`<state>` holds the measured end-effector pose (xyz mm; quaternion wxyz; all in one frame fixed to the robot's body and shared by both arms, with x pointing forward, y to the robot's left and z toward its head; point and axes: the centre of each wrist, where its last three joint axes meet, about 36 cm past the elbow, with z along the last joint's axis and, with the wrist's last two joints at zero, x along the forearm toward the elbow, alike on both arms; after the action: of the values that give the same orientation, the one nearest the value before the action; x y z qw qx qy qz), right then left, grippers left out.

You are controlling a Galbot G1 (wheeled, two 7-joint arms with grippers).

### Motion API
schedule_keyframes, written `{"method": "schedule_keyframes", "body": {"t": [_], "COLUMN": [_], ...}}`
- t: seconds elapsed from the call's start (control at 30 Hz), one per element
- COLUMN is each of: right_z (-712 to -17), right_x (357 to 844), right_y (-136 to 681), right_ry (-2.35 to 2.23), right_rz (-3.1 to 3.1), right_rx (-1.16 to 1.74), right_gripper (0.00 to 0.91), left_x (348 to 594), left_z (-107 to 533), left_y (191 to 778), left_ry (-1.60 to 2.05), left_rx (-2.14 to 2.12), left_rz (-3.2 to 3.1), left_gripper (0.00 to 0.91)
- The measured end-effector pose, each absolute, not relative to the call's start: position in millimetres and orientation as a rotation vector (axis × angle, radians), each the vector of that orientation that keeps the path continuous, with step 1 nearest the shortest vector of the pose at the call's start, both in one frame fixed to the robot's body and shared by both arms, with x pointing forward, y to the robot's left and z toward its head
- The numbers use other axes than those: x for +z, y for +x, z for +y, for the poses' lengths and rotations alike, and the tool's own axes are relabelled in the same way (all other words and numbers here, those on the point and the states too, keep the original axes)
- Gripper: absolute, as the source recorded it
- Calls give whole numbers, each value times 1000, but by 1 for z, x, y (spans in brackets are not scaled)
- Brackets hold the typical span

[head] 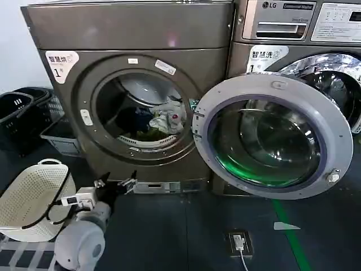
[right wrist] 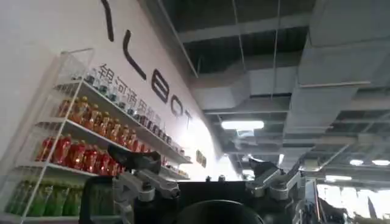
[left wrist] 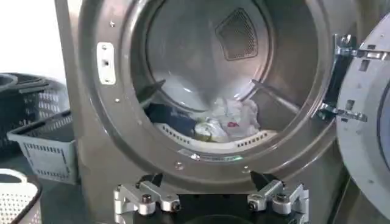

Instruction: Grasp the clothes from the dryer.

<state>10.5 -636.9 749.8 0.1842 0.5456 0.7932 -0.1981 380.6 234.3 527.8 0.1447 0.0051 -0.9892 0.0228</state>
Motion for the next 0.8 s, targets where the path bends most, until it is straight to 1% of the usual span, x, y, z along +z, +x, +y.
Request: {"method": "schedule_keyframes", "body": {"t": [0.8], "right_z": [-637], "right_x": [750], "right_y": [10], "right_ry": [1512], "right_rz": [2231], "right_rx": [-574], "right_gripper": [907], "left_x": [533], "left_z": [230], "left_y": [386], "left_ry": [-19], "left_rx": [58], "left_rz": [-2872], "left_gripper": [907]}}
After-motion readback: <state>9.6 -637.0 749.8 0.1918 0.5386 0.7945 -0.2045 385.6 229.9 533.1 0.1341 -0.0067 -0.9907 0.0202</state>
